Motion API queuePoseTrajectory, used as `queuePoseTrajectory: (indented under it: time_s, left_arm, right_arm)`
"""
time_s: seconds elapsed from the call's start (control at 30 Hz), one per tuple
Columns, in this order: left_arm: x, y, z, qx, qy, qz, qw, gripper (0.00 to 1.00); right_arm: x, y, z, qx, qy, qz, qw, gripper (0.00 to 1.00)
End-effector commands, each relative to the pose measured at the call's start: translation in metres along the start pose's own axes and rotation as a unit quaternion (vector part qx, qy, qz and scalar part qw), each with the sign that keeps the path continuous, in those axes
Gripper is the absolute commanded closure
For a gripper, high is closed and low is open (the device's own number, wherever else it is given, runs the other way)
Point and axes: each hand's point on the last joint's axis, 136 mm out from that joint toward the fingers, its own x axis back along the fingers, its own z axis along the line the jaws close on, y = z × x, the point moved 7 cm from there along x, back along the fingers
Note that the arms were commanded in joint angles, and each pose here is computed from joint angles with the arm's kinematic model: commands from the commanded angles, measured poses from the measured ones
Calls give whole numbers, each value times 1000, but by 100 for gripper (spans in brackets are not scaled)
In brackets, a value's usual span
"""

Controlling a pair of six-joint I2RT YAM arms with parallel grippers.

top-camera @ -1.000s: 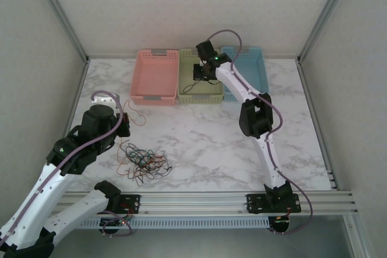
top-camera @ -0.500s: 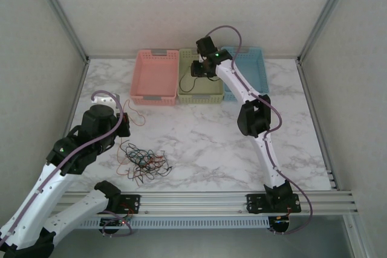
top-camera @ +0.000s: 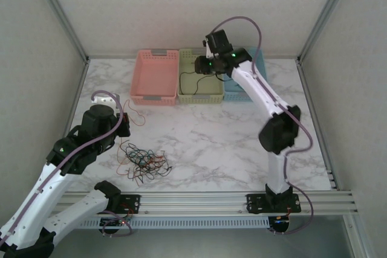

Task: Untangle the cables

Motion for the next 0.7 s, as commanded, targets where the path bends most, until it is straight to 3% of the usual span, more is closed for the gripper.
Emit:
queuePoseTrajectory:
  time_s: [0.0,0.13,0.37,0.53,0.67]
  left_arm:
    - [1,-3,1,-5,-1,3,1000,100]
    - [4,-2,1,-2,-7,-1,1000,100]
    - [4,-2,1,-2,-2,-2,1000,100]
    - [4,-2,4,-3,5,-6,1000,100]
    - [4,-2,4,-3,9,-6,1000,100]
  right_arm:
    - [31,-29,34,26,87,-28,995,59]
    - [37,-88,45,24,154,3,988,61]
    - [13,-199,91,85,219,118,965,63]
    - [-10,-246,125,116,259,174,943,60]
    - [-30,-263,149,139,275,204,929,59]
